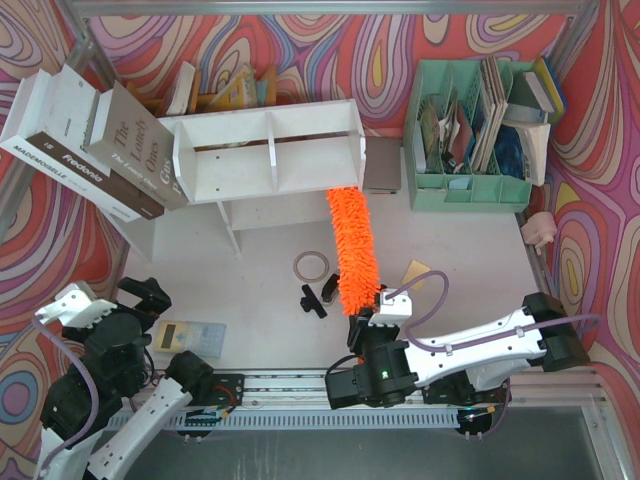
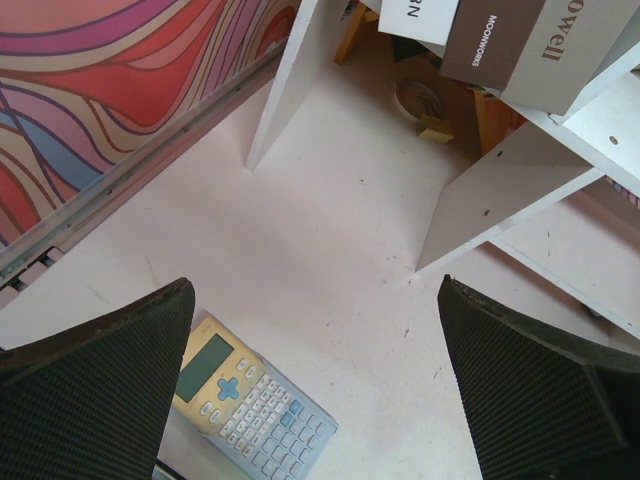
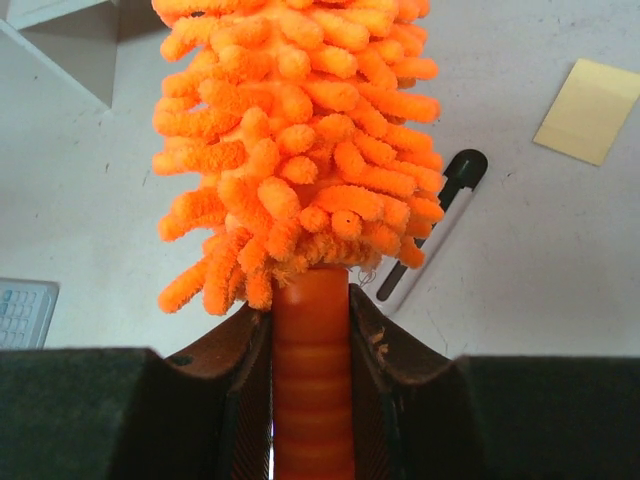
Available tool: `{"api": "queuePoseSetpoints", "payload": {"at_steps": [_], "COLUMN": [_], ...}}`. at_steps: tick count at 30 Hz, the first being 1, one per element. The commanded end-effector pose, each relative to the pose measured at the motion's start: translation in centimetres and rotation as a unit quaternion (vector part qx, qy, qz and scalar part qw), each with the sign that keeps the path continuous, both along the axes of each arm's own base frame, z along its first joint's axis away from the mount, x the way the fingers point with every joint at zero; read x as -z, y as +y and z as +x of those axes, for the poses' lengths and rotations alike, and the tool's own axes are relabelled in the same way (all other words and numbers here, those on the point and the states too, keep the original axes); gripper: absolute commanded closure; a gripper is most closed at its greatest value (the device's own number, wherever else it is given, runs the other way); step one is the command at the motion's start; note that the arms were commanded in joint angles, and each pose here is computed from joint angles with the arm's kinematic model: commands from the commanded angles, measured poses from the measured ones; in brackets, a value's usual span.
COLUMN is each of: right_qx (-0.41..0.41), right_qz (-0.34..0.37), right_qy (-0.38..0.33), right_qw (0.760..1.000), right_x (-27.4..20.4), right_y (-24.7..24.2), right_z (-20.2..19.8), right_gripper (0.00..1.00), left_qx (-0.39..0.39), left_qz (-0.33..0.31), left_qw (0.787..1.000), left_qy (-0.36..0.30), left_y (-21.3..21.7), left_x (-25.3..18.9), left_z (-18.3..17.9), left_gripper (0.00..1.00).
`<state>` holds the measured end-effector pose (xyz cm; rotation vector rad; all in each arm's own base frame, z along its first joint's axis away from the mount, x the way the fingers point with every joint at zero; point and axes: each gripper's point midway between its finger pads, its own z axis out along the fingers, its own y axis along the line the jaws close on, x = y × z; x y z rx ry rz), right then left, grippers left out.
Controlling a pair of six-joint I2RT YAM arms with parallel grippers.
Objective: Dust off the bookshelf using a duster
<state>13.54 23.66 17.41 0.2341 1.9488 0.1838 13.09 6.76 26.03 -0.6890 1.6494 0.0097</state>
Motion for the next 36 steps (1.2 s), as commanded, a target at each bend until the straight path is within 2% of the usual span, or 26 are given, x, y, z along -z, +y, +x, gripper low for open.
{"api": "queuePoseSetpoints", "payload": {"at_steps": [1, 9, 16, 22, 28, 36], "right_qx": [0.025, 0.005, -0.042, -0.046, -0.054, -0.191], "right_qz": [0.004, -0.013, 0.003, 0.001, -0.003, -0.003], "right_qy": [-0.058, -0.023, 0.057, 0.063, 0.036, 0.039], "right_qw": [0.998, 1.0, 0.997, 0.997, 0.998, 0.981], "right_x": [-1.9, 1.2, 5.5, 5.9, 3.4, 3.8], "right_y": [-2.1, -1.4, 0.2, 0.5, 1.8, 7.2], "right_z": [1.4, 0.8, 0.9, 1.4, 2.0, 0.8], "right_gripper": [1.0, 1.0, 1.0, 1.0, 1.0, 1.0], "left_qx": [-0.004, -0.003, -0.005, -0.005, -0.005, -0.005], "left_qz": [0.012, 0.014, 0.012, 0.012, 0.013, 0.013], "left_qw": [1.0, 1.0, 1.0, 1.0, 1.0, 1.0], "left_qy": [0.011, 0.014, 0.011, 0.011, 0.013, 0.013], "left_y": [0.1, 0.1, 0.2, 0.2, 0.2, 0.2], "left_x": [0.5, 0.5, 0.5, 0.4, 0.5, 0.5], "left_z": [0.0, 0.1, 0.0, 0.0, 0.0, 0.1], "left_gripper": [0.02, 0.02, 0.02, 0.02, 0.02, 0.02]}}
